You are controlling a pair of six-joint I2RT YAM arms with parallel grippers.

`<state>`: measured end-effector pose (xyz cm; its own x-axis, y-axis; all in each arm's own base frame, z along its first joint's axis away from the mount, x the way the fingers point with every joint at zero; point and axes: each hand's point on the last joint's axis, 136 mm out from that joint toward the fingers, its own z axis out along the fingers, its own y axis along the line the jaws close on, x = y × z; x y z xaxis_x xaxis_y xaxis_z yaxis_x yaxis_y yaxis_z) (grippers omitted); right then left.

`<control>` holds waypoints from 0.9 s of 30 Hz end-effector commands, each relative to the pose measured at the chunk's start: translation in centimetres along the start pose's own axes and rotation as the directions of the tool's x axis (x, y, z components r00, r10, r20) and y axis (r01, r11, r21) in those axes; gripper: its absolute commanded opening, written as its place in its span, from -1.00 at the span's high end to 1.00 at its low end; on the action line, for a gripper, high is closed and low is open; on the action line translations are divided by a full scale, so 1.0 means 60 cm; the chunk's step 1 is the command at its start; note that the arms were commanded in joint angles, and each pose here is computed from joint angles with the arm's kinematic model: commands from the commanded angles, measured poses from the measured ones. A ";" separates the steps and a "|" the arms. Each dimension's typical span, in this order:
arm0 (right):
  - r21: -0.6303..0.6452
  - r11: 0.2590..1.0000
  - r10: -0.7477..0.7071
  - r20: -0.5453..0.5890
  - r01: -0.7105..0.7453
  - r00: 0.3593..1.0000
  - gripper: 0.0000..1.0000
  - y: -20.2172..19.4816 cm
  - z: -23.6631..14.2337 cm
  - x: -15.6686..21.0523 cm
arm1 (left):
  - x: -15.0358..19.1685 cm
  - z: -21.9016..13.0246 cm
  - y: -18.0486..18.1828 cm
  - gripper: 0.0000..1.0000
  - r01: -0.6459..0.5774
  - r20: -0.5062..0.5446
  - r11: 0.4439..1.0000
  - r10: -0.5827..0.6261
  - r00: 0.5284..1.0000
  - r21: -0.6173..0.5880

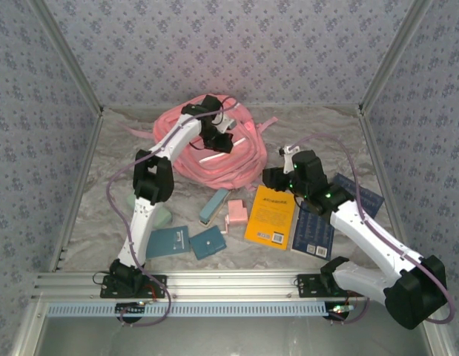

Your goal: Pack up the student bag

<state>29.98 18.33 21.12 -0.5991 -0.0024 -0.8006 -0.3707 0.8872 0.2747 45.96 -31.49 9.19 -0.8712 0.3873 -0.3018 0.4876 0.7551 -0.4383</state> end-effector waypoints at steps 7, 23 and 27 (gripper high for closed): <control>-0.207 0.869 -0.430 0.132 0.449 0.893 -0.13 0.113 -0.009 0.022 | -0.077 -0.173 -0.084 1.00 -0.032 0.236 0.989 -0.003 0.972 0.145; -0.528 0.137 -0.907 0.273 0.838 0.320 -0.33 0.207 0.041 0.073 | -0.133 -0.307 -0.064 1.00 0.040 0.372 0.958 -0.147 0.916 0.282; -0.607 0.034 -0.927 0.278 0.794 0.253 -0.33 0.227 0.069 0.089 | -0.136 -0.305 -0.073 1.00 0.047 0.359 0.943 -0.171 0.918 0.329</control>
<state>26.80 31.91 19.73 0.2866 -0.6969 -0.6574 -0.9376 -0.0631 -0.3418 50.53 -27.10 25.69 -0.8745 0.0579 -0.4816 0.4012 0.6445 -0.6509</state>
